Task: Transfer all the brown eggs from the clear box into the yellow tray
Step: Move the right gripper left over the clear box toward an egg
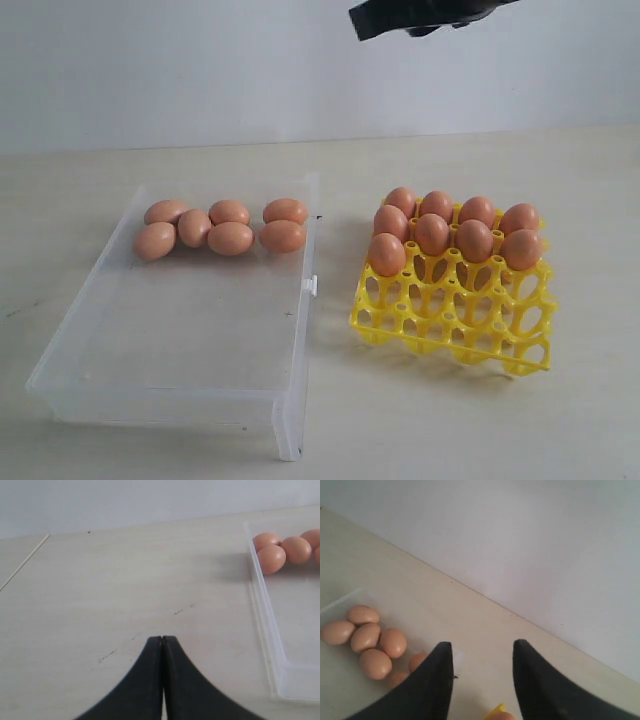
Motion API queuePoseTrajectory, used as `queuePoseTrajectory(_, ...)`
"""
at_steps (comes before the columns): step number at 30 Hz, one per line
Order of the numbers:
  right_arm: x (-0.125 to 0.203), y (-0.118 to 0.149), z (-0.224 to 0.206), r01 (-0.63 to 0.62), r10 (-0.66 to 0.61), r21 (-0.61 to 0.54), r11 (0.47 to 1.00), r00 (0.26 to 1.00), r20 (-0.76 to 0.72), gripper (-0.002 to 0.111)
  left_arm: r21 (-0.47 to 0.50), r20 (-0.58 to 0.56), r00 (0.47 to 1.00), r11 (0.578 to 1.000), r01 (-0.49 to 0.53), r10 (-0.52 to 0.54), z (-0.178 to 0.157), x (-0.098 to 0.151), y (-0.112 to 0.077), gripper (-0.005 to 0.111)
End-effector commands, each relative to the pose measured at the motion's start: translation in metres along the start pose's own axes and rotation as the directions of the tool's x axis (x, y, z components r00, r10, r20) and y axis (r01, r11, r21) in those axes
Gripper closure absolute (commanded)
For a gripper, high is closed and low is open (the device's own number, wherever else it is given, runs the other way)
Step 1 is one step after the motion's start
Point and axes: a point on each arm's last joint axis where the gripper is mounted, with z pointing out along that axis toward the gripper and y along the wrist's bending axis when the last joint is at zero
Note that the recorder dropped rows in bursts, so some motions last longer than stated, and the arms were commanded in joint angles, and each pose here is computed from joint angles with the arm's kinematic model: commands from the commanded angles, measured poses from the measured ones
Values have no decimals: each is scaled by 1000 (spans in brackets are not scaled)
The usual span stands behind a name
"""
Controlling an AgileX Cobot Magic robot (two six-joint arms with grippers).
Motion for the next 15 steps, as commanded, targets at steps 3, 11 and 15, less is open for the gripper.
queuePoseTrajectory(3,-10,28,37,74,-75,-71,995,997,-14,52,7,16,1000,1000,9,-9,-1,-2,0,107)
queuePoseTrajectory(11,1,77,97,211,-232,-193,958,969,-91,49,7,16,1000,1000,9,-9,-1,-2,0,107)
queuePoseTrajectory(15,4,88,124,198,-235,-228,953,960,-149,49,7,16,1000,1000,9,-9,-1,-2,0,107)
